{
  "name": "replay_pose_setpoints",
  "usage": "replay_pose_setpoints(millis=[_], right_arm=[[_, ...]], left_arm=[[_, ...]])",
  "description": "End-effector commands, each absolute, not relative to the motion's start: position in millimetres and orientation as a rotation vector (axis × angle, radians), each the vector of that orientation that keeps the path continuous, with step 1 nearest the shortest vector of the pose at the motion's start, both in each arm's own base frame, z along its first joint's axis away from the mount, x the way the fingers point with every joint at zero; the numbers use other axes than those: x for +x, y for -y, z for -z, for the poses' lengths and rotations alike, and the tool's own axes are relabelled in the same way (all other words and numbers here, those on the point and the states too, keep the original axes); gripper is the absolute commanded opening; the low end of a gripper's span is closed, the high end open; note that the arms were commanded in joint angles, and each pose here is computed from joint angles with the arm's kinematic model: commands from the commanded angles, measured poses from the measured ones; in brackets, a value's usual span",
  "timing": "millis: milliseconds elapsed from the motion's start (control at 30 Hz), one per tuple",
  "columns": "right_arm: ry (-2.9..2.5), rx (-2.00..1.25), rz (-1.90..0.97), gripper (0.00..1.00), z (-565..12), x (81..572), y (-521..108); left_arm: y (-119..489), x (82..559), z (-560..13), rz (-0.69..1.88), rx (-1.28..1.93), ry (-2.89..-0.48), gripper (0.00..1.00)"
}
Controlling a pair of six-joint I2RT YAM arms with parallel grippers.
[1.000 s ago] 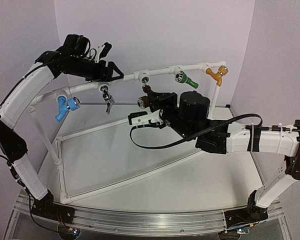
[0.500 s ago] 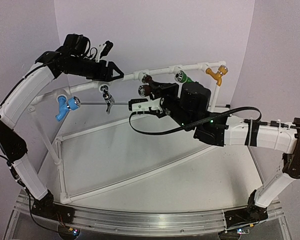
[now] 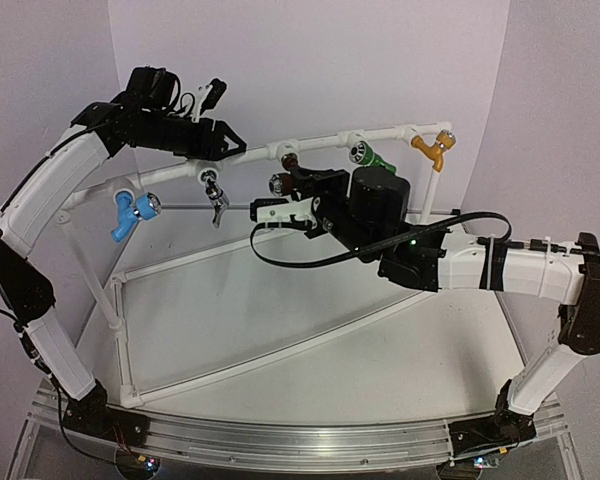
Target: Install the water faucets
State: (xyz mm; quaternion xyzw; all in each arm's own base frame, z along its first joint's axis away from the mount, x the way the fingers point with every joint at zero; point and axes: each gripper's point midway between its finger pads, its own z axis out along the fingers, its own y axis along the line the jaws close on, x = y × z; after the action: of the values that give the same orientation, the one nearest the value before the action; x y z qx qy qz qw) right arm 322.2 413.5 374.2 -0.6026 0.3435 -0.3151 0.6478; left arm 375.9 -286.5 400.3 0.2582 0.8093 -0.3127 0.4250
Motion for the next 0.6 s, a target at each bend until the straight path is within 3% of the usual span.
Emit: replay_pose_setpoints(millis=[0,567], right_arm=[[-0.817,-1.255,0.703,0.0,-396,332,-402],[-0.812,-1.237,0.696,0.0,-400,336,-392]], left_arm=[[285,364,-323,0.771,0.663,-2.311,0.57],[284,362,-325,0.778,0.658,-2.308,0.56]])
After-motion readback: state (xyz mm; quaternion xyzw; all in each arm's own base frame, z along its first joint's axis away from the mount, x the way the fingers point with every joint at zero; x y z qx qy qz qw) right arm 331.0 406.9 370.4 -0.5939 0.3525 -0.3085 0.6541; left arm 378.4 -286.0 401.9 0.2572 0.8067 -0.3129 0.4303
